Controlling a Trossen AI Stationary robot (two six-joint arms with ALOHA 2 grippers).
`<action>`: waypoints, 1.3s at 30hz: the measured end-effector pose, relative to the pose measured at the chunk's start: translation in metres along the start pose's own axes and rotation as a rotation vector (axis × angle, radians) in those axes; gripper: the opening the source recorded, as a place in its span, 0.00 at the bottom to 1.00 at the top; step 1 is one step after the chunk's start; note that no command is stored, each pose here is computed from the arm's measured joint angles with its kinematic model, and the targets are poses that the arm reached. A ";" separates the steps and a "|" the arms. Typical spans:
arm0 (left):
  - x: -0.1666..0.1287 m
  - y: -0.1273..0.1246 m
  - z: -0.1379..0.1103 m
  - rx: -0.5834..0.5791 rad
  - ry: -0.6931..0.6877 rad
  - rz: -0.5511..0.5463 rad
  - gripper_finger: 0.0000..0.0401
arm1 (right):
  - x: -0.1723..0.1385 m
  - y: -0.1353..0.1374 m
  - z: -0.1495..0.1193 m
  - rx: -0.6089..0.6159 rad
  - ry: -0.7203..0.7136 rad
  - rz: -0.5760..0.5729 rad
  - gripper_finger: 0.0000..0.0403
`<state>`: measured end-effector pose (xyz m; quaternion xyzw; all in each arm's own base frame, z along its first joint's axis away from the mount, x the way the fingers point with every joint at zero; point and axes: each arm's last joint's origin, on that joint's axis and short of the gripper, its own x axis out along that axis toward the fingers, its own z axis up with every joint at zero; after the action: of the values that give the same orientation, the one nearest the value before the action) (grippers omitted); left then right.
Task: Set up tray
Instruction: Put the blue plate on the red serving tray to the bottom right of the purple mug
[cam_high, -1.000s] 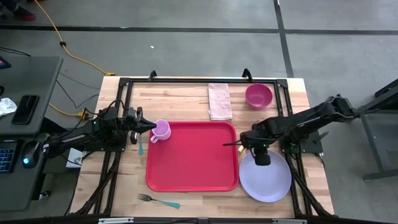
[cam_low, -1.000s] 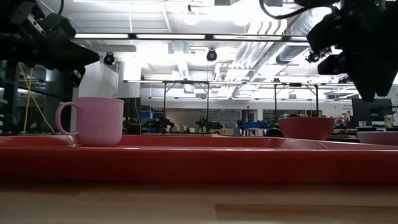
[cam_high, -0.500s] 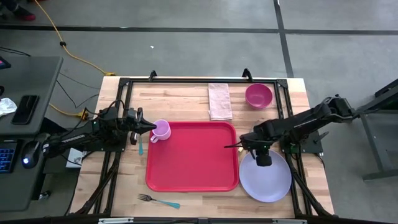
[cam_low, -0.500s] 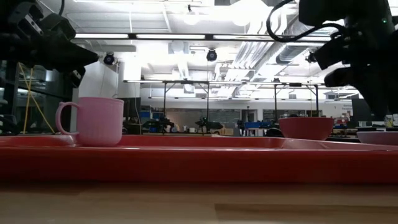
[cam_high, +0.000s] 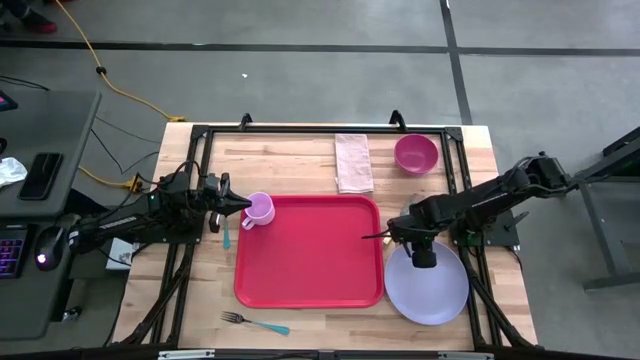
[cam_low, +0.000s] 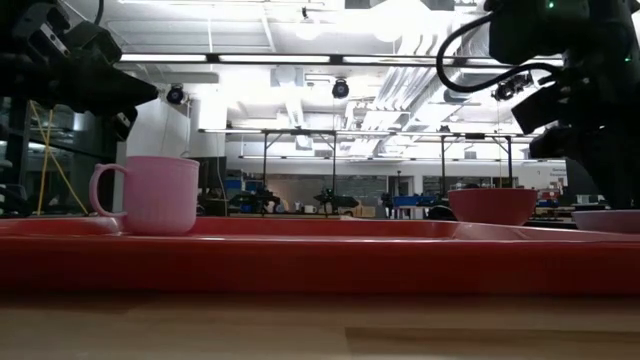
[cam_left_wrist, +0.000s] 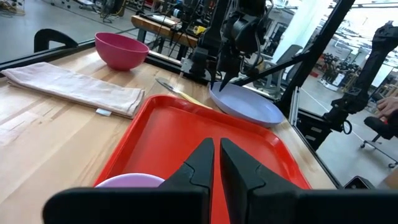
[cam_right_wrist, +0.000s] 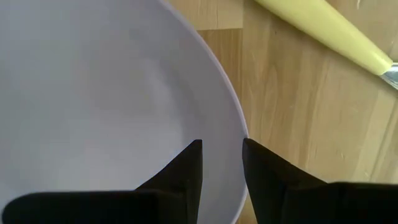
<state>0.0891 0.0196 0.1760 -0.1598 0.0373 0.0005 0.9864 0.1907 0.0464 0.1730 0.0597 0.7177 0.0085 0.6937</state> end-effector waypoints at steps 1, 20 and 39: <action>0.000 0.000 0.000 -0.001 0.000 0.000 0.14 | 0.000 0.000 0.000 0.000 0.000 0.000 0.23; 0.000 0.000 0.000 -0.024 0.002 0.004 0.15 | -0.007 0.003 0.005 0.060 -0.015 0.039 0.23; 0.000 0.001 -0.002 -0.034 0.017 0.017 0.14 | 0.004 -0.001 -0.001 0.012 -0.007 0.004 0.23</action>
<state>0.0888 0.0199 0.1742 -0.1764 0.0471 0.0082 0.9832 0.1900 0.0463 0.1694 0.0653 0.7152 0.0054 0.6959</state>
